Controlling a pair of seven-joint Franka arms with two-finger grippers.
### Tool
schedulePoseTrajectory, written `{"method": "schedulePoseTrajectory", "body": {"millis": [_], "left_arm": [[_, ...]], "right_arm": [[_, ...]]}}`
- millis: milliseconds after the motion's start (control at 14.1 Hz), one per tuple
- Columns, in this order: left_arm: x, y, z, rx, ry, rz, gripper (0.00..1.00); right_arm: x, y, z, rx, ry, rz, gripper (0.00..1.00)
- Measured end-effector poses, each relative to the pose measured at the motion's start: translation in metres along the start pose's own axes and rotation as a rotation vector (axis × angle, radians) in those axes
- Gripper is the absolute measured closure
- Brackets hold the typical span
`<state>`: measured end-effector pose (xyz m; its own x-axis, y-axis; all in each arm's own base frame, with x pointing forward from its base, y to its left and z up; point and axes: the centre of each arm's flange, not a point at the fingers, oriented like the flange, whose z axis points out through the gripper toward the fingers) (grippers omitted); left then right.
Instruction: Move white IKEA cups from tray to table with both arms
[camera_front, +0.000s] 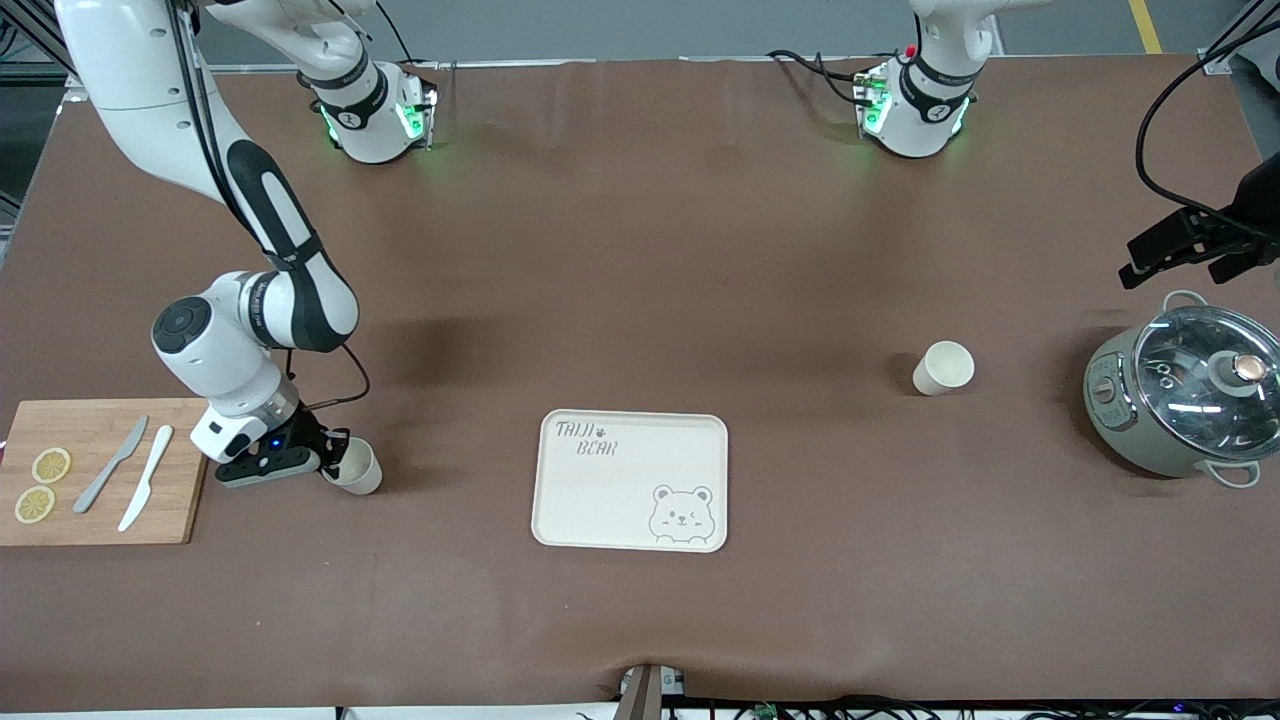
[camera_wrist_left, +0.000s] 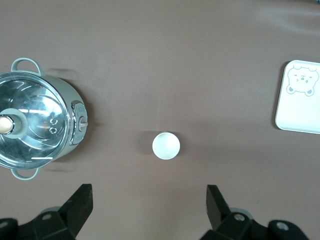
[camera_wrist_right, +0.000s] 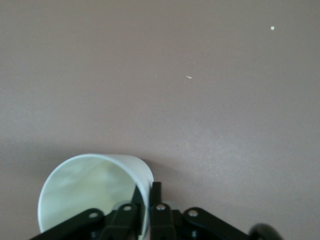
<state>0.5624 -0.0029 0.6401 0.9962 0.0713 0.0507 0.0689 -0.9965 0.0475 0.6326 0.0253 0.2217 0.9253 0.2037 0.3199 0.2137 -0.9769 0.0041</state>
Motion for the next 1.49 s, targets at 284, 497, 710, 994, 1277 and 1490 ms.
{"method": "schedulePoseTrajectory", "body": {"millis": [284, 497, 710, 994, 1277, 1490], "left_arm": [[0.001, 0.000, 0.001, -0.003, -0.003, 0.000, 0.00], [0.001, 0.000, 0.002, -0.003, -0.005, 0.000, 0.00], [0.001, 0.000, 0.003, -0.003, -0.005, 0.000, 0.00], [0.002, 0.000, 0.003, -0.004, -0.006, 0.000, 0.00], [0.002, 0.000, 0.004, -0.004, -0.007, 0.000, 0.00], [0.002, 0.000, 0.004, -0.004, -0.007, 0.000, 0.00]], "right_arm": [[0.000, 0.000, 0.001, -0.001, 0.000, 0.000, 0.45], [0.000, 0.000, 0.001, -0.001, 0.002, 0.000, 0.16], [0.004, 0.002, -0.004, 0.005, -0.007, 0.002, 0.00], [0.026, 0.015, -0.052, 0.058, -0.095, 0.018, 0.00], [0.042, 0.025, -0.114, 0.104, -0.154, 0.029, 0.00], [0.053, 0.027, -0.162, 0.141, -0.218, 0.052, 0.00]]}}
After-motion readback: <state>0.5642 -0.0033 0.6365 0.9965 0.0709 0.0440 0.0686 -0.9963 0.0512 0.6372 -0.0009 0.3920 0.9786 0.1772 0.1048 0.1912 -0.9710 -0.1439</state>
